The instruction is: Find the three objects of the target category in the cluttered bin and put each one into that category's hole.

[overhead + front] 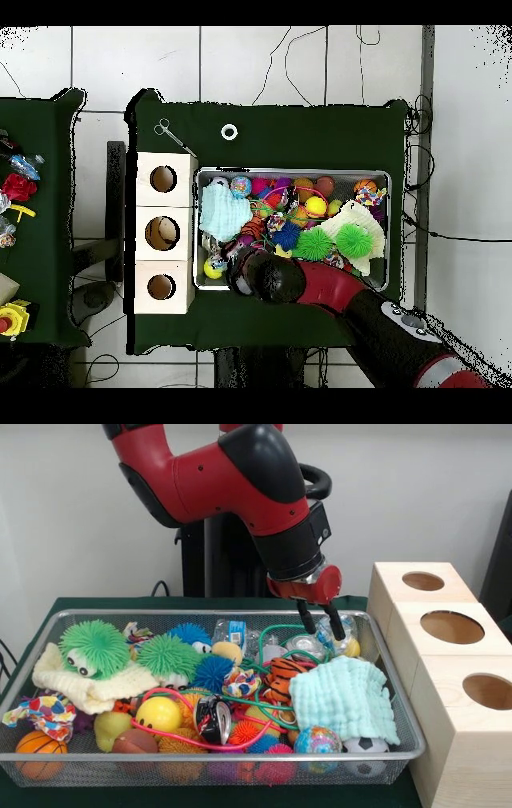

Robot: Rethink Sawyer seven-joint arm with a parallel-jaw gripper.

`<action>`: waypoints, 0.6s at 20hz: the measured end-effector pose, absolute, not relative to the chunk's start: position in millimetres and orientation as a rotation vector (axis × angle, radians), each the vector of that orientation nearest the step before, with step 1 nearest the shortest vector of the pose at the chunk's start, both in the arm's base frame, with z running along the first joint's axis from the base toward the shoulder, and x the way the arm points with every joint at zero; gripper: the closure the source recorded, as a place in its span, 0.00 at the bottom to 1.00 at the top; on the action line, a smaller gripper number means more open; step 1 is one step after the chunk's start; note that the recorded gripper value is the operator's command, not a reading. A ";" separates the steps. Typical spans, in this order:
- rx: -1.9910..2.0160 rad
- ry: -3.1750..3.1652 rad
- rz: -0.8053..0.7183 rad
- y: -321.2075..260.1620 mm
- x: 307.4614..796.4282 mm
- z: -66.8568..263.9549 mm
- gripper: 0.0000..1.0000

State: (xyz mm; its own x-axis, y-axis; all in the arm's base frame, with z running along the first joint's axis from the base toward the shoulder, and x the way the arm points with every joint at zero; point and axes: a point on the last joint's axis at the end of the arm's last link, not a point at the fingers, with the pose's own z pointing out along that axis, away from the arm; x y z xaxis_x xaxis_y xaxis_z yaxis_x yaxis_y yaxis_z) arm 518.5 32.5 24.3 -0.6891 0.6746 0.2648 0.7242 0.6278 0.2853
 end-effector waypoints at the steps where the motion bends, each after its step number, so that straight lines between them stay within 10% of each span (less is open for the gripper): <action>1: -1.174 -2.712 -0.565 32.8 518.9 24.4 0.00; 2: -1.176 -2.709 -0.566 34.9 519.8 24.7 1.00; 12: -1.146 -2.714 -0.576 55.1 524.3 27.9 1.00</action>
